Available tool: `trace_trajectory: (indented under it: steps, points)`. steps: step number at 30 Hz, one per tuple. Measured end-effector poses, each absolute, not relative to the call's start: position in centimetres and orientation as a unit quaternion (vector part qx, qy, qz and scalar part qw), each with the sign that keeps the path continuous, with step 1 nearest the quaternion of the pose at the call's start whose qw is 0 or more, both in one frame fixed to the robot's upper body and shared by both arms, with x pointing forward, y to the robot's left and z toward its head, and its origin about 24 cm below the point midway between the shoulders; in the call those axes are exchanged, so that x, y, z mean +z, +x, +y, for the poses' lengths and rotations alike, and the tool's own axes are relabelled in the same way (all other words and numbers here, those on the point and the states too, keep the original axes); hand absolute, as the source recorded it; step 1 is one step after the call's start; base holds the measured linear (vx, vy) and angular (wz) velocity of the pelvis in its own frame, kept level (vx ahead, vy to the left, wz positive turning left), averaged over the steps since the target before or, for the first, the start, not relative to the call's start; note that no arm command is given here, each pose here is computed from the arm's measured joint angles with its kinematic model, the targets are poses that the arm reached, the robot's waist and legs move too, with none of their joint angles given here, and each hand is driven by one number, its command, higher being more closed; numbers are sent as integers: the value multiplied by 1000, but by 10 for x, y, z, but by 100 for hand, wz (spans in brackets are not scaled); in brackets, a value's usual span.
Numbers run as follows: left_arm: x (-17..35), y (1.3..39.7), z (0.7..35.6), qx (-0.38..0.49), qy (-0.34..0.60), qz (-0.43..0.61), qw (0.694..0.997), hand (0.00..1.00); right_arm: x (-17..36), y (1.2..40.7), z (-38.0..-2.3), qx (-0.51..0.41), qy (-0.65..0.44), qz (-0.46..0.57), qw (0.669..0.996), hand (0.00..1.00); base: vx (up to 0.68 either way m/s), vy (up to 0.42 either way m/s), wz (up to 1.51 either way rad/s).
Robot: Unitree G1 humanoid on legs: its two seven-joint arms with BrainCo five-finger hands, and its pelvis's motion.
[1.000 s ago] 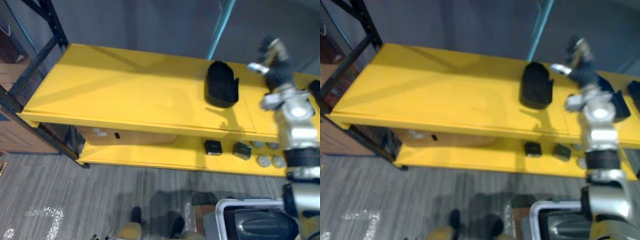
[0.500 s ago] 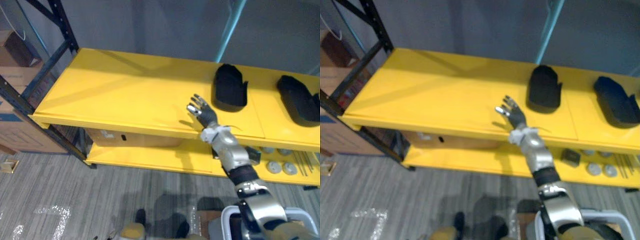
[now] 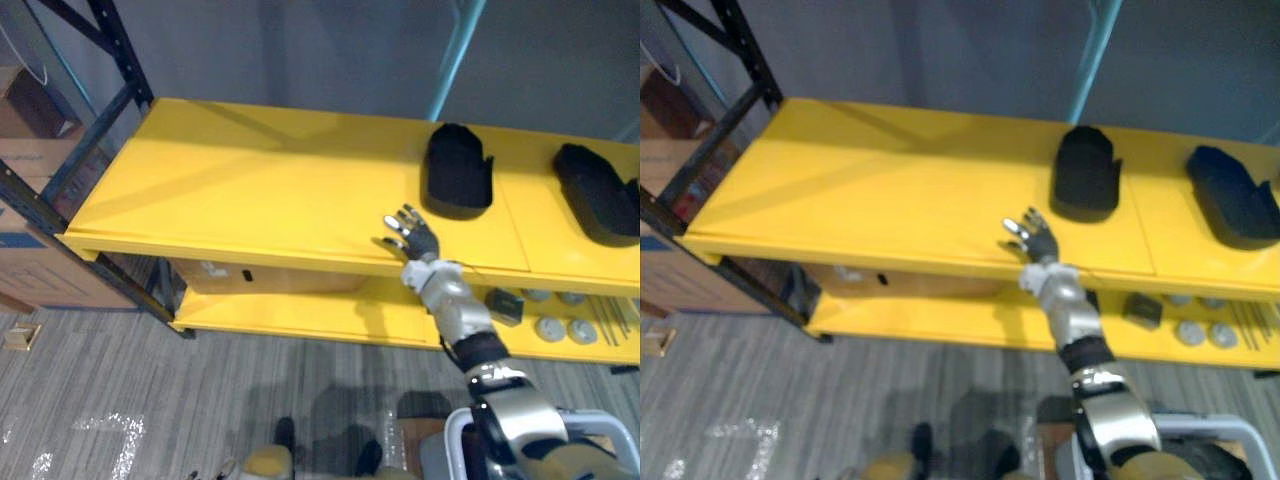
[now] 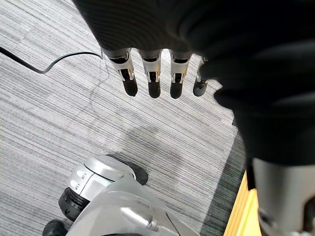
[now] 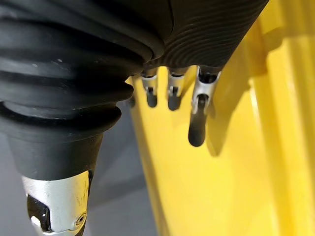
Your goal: Walk over and take plastic housings, then place them on the shelf
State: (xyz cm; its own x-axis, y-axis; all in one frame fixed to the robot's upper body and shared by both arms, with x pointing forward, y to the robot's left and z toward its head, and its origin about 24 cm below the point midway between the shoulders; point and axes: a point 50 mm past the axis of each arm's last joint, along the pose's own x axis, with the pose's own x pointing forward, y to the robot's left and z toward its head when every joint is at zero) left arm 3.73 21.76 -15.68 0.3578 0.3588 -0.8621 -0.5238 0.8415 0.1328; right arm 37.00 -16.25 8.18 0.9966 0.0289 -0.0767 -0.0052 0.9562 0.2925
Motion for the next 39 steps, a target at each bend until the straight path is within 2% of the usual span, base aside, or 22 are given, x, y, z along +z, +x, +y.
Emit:
trace_trajectory:
  steps: [7, 19, 28, 39]
  points:
    - [-158, 39, 216, 265, -82, 500, 820, 0, 87, 380, -177, -21, 154, 38, 987, 0, 3, 0, 6]
    - [-159, 45, 209, 256, -93, 496, 824, 0, 111, 391, -194, -2, 140, 7, 990, 0, 3, 0, 7]
    - [-158, 46, 208, 255, -94, 493, 827, 0, 133, 400, -190, 18, 149, -22, 988, 0, 11, -5, 4]
    - [-158, 47, 207, 254, -94, 489, 829, 0, 130, 401, -207, -53, 131, -12, 990, 0, -16, 1, -1]
